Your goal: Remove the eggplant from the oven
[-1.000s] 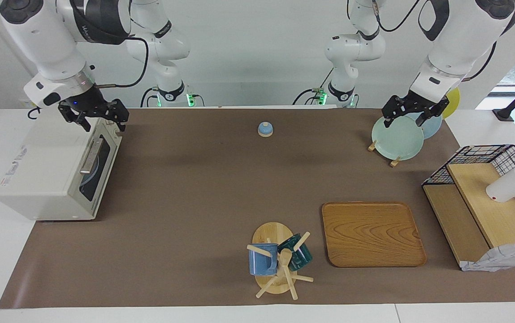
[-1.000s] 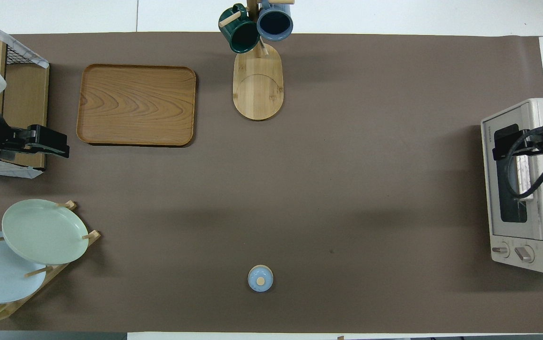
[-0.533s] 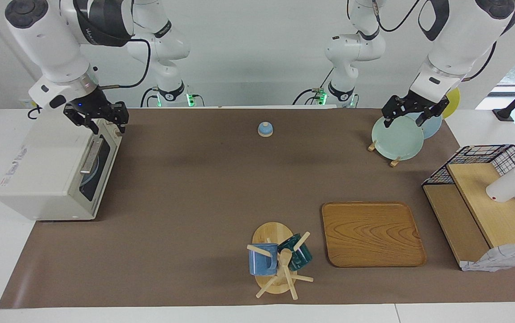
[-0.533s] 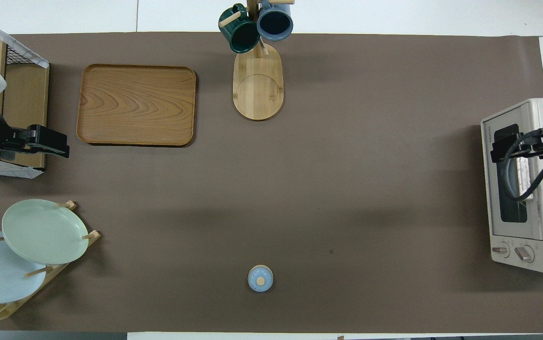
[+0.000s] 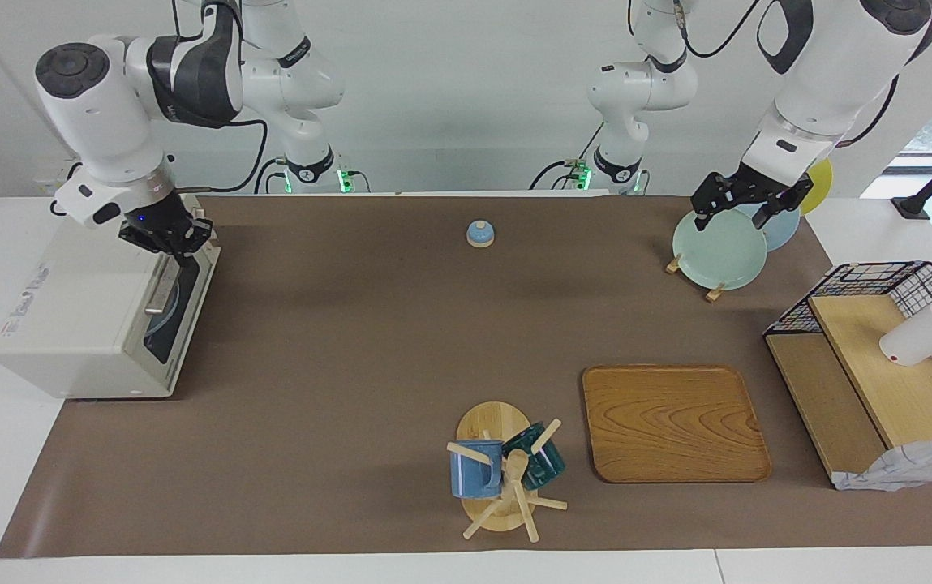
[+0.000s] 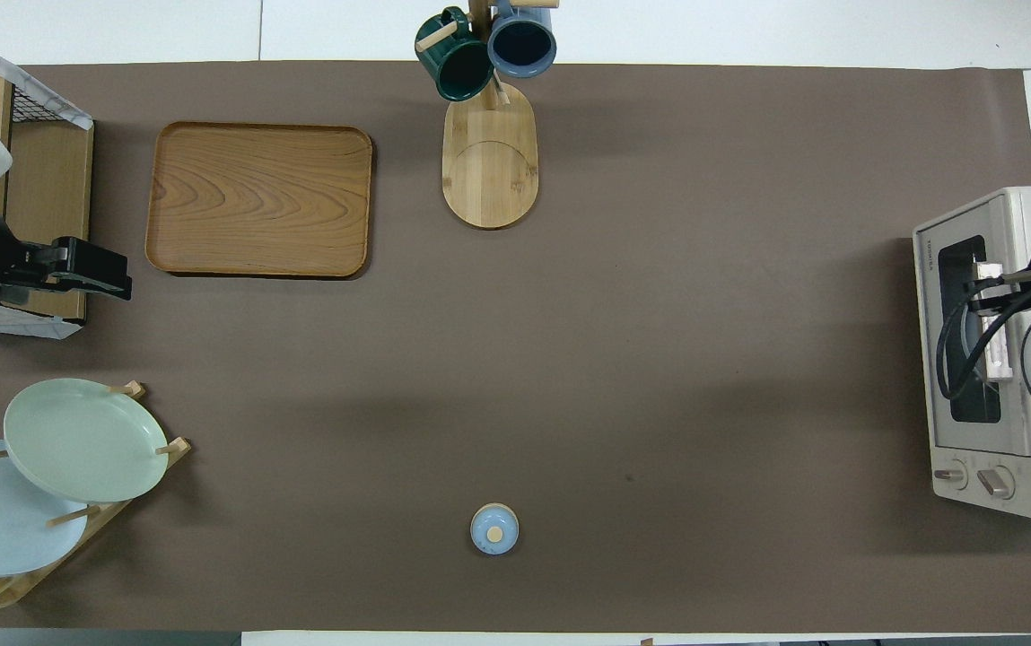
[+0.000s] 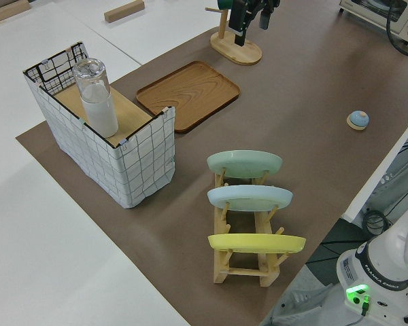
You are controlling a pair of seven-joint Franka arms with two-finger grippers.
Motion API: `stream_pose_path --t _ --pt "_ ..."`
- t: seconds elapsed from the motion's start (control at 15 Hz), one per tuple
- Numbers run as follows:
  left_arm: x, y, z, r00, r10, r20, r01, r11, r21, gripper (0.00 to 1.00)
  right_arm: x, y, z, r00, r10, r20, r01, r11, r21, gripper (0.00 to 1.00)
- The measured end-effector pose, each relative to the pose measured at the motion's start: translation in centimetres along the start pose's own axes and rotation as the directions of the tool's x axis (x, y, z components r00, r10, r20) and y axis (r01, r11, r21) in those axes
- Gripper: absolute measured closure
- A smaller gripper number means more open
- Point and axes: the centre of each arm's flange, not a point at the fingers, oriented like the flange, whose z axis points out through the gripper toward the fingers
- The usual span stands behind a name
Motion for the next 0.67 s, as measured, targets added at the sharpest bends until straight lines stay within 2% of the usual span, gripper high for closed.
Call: stream_pose_path --t 0.67 --pt "0.0 0.0 0.0 1.000 0.000 0.000 0.000 1.000 0.000 0.00 -0.8 1.8 4.1 0.999 0.024 0.026 -0.023 1.000 -0.011 0.99"
